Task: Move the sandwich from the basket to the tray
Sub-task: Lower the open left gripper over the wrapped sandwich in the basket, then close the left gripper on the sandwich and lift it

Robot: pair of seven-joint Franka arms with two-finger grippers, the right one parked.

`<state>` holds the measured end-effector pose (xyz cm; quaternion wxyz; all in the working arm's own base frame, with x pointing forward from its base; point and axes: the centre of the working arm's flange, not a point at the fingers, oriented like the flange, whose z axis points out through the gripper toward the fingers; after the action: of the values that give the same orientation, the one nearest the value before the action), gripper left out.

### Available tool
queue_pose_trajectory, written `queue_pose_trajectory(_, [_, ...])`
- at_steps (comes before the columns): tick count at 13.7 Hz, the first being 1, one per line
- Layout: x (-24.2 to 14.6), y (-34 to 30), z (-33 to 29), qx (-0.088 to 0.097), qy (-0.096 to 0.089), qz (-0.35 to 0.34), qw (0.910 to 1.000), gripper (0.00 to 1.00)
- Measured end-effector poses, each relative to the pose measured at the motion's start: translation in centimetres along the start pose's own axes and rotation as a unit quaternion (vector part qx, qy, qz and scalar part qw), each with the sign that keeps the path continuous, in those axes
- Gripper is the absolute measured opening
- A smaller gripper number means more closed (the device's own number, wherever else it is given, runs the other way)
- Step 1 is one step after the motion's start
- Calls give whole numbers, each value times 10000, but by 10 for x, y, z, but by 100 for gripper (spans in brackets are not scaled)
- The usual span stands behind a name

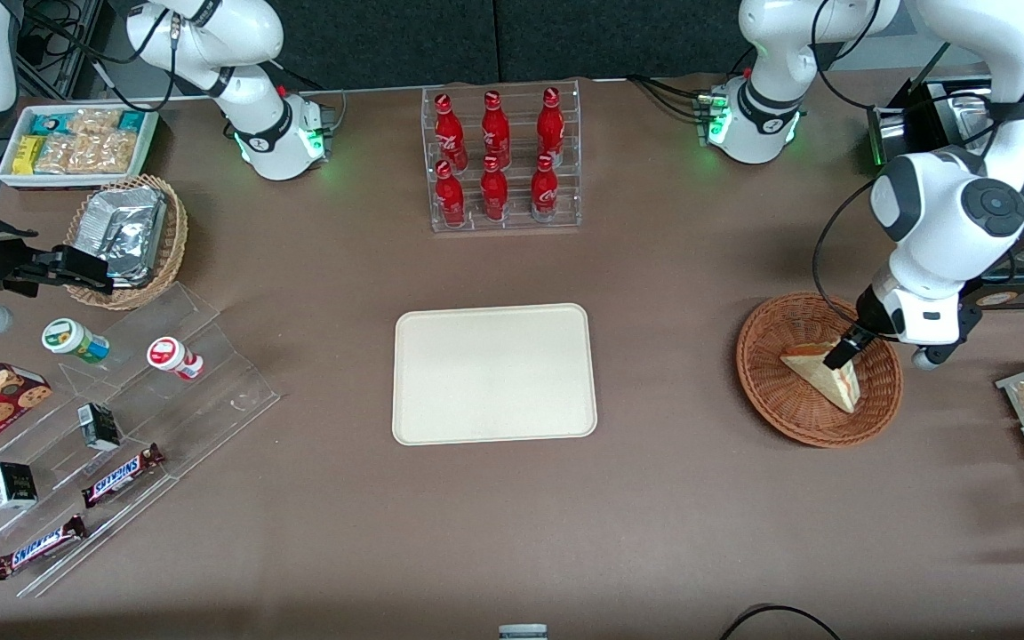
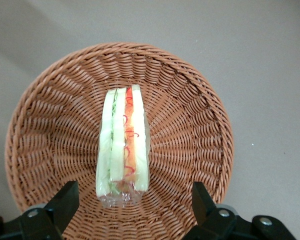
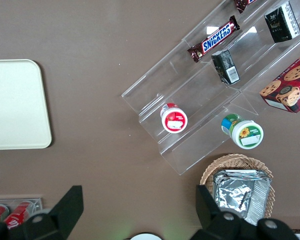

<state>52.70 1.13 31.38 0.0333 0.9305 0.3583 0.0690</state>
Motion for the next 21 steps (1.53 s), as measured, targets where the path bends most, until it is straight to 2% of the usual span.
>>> queue_pose_trajectory(4, [-3, -3, 24, -54, 61, -21, 10000, 100])
queue_pose_trajectory(9, [-8, -5, 49, -10, 0, -4, 10000, 100])
queue_pose_trajectory(11, [-9, -5, 53, 4, -18, -2, 10000, 96])
queue_pose_trajectory(14, [-10, -6, 55, 19, -36, 0, 10000, 62])
queue_pose_trajectory(16, [-10, -6, 55, 19, -35, 1, 10000, 42])
queue_pose_trajectory(18, [-10, -6, 53, 11, -25, 1, 10000, 27])
queue_pose_trajectory(19, [-10, -5, 51, 4, -14, 11, 10000, 22])
queue_pose_trajectory(21, [-6, -1, 39, 58, -80, 100, 9999, 22])
